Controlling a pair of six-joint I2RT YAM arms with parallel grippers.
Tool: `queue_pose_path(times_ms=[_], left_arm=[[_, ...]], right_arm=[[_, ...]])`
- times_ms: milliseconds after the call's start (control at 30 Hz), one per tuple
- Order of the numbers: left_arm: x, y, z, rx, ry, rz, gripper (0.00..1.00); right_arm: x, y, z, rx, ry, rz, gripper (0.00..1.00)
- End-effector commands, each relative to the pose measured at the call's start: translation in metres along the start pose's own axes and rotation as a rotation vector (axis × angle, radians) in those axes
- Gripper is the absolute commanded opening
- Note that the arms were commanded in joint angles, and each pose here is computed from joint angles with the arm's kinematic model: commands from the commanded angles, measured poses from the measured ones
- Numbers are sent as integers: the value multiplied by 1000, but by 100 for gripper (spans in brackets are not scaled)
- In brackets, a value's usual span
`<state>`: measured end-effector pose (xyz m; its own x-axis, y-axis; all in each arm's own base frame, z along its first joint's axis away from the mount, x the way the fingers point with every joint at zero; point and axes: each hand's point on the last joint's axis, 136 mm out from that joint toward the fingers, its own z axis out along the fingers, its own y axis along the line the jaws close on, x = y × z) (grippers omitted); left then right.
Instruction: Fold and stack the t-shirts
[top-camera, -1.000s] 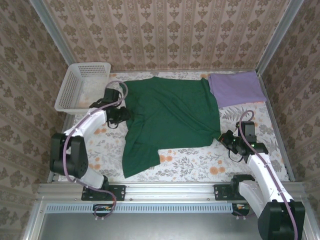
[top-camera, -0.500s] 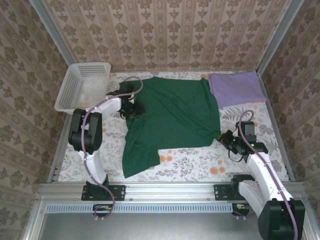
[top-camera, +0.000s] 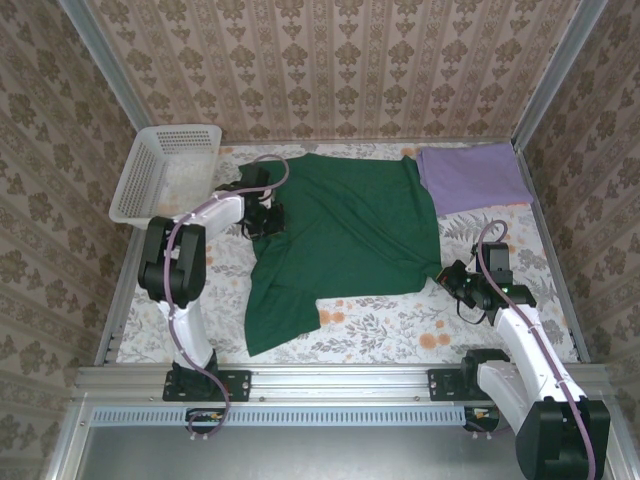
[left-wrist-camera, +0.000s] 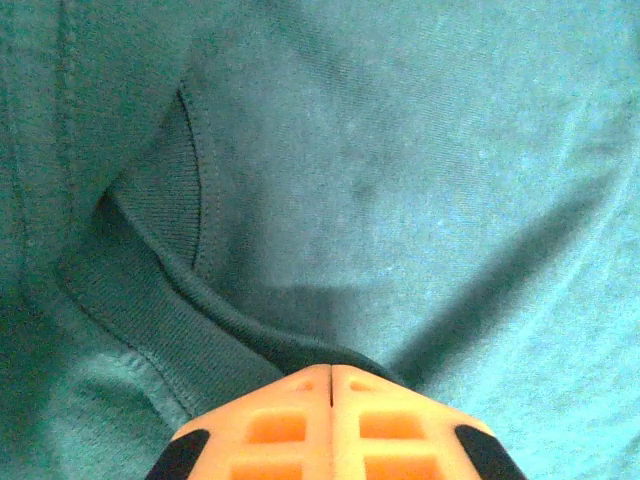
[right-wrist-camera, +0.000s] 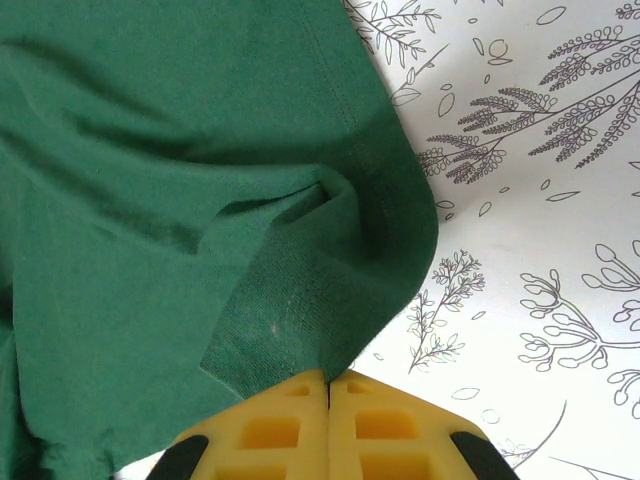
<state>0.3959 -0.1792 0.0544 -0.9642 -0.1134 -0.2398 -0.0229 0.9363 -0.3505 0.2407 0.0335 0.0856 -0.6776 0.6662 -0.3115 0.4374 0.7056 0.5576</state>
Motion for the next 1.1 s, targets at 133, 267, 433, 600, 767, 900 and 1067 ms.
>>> queue_pose_path(times_ms=[133, 267, 433, 600, 767, 900, 1067], left_arm=[[1, -5, -29, 19, -41, 11, 0], [-1, 0, -46, 8, -101, -8, 0], [0, -5, -45, 37, -55, -4, 34], [3, -9, -25, -2, 4, 47, 59], [1, -3, -6, -31, 40, 63, 69], [2, 2, 4, -49, 66, 90, 73], [7, -10, 9, 11, 84, 101, 61]], right_arm=[[-7, 8, -5, -20, -15, -21, 0], [-8, 9, -6, -22, -17, -22, 0], [-9, 9, -6, -22, -23, -21, 0], [-9, 9, -4, -28, -20, -16, 0], [-8, 8, -4, -24, -14, -19, 0], [-8, 7, -4, -21, -13, -22, 0], [-7, 6, -2, -19, -10, -16, 0]])
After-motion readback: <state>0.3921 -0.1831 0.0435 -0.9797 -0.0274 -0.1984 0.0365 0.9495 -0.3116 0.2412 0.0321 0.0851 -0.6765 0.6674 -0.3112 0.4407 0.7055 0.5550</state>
